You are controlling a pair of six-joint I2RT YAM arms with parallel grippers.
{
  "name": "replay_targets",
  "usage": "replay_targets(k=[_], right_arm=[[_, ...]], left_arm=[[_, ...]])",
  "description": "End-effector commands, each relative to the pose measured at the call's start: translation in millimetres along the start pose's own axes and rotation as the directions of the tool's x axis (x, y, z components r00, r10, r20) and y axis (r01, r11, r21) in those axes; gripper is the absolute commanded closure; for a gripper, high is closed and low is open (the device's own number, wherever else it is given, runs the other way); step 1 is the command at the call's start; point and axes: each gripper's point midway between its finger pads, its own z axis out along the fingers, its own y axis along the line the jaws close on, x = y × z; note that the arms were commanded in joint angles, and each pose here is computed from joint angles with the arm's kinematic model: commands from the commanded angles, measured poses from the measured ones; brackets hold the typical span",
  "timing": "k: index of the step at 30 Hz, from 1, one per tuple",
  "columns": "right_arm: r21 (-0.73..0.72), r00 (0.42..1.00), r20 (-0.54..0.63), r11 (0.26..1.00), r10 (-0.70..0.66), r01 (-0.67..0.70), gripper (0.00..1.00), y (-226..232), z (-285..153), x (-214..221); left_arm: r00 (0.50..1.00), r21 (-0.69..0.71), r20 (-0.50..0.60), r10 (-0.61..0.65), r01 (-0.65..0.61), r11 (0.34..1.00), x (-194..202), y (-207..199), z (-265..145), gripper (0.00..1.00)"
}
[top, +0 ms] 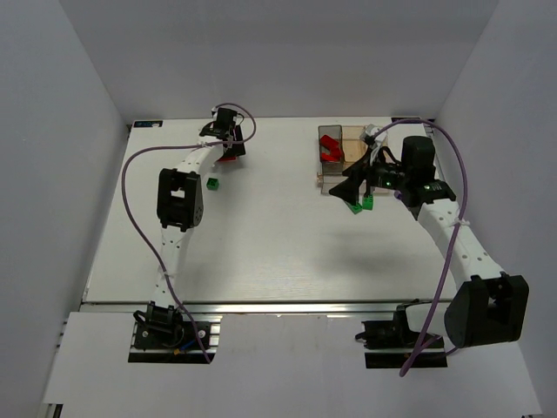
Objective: Sort the legos into containers by color
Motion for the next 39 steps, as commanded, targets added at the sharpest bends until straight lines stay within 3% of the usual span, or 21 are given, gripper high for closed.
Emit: replay_targets(k=[1,3,6,7,9,10,11,14,15,16,17,18,19,23,28,30,31,33,39], right_arm=[[-0.013,0.999,0.041,0.999,-0.03,0.031,0.11,3.4,-5.8,-12.1],[-0.013,0.999,0.046,0.999,-0.029,0.03,0.11,3.5,-7.7,-13.0],[-0.01,0.998,0.052,1.0,-0.026,0.026,0.11,2.3,-10.3,-14.0],[-0.01,0.998,0.053,1.0,-0.022,0.023,0.11,2.3,-10.9,-13.5],[-0.008,0.998,0.058,1.0,-0.023,0.023,0.11,1.2,-12.6,-14.6],[-0.003,0.998,0.06,1.0,-0.021,0.021,0.11,-0.4,-14.0,-14.6],[0.002,0.998,0.061,1.0,-0.022,0.022,0.11,-0.8,-14.7,-14.7],[0.039,0.997,0.059,0.999,-0.04,0.037,0.18,-7.7,-17.7,-13.5],[0.063,0.997,0.058,0.997,-0.043,0.039,0.25,-13.1,-20.8,-13.1],[0.076,0.997,0.057,0.996,-0.051,0.047,0.5,-15.1,-21.6,-14.2],[0.107,0.997,0.052,0.993,-0.055,0.049,0.69,-21.6,-23.9,-13.5],[0.142,0.998,0.051,0.989,-0.047,0.04,0.92,-30.0,-28.4,-12.3],[0.171,0.998,0.047,0.985,-0.047,0.039,1.0,-35.3,-29.7,-11.9],[0.279,0.998,0.064,0.96,-0.019,0.0,1.0,-60.0,-44.6,-10.6],[0.35,0.994,0.111,0.935,0.017,-0.055,1.0,-78.1,-65.8,-9.1],[0.354,0.992,0.124,0.933,0.019,-0.062,1.0,-79.0,-69.6,-9.7],[0.362,0.991,0.133,0.929,0.026,-0.073,1.0,-82.1,-74.8,-9.5],[0.366,0.99,0.141,0.927,0.029,-0.079,1.0,-84.6,-79.3,-9.2],[0.341,0.983,0.17,0.932,0.066,-0.122,1.0,-85.0,-87.2,-6.9]], left_arm=[[0.999,-0.008,0.033,-0.012,0.012,1.0,-12.1,-0.5,-5.2,0.16],[0.999,-0.016,0.033,-0.02,0.02,1.0,-13.4,5.2,-4.2,0.19],[0.999,-0.01,0.031,-0.02,0.02,1.0,-12.5,4.7,-5.0,0.4],[0.999,-0.006,0.032,-0.022,0.022,1.0,-13.2,4.0,-5.7,0.53],[0.999,0.02,0.033,-0.025,0.024,1.0,-15.2,0.3,-10.9,0.65],[0.998,0.039,0.046,-0.03,0.028,0.999,-20.4,-2.9,-14.6,0.77],[0.999,0.078,0.032,-0.026,0.024,0.997,-16.0,-8.2,-17.7,0.84],[0.99,0.26,0.143,0.0,-0.038,0.965,-48.2,-45.3,-61.9,0.99],[0.994,0.41,0.106,0.036,-0.076,0.909,-28.9,-67.3,-72.7,1.0],[0.977,0.521,0.211,0.013,-0.124,0.844,-56.3,-90.5,-108.3,1.0],[0.971,0.609,0.238,0.013,-0.16,0.777,-57.6,-104.5,-126.9,1.0],[0.977,0.713,0.212,0.038,-0.181,0.678,-34.9,-123.3,-143.9,1.0],[0.953,0.761,0.302,0.013,-0.249,0.599,-51.0,-139.4,-174.3,1.0],[0.922,0.886,0.388,-0.014,-0.369,0.279,-35.7,-184.1,-235.3,1.0],[0.873,0.882,0.471,-0.126,-0.467,0.064,-35.4,-223.5,-272.8,1.0],[0.873,0.883,0.469,-0.135,-0.468,0.043,-28.3,-240.1,-259.9,1.0],[0.846,0.859,0.507,-0.164,-0.512,0.013,-40.8,-252.4,-274.9,1.0],[0.829,0.843,0.528,-0.183,-0.538,-0.007,-37.3,-266.4,-266.1,1.0],[0.743,0.774,0.616,-0.26,-0.633,0.025,-44.0,-287.2,-262.2,0.96]])
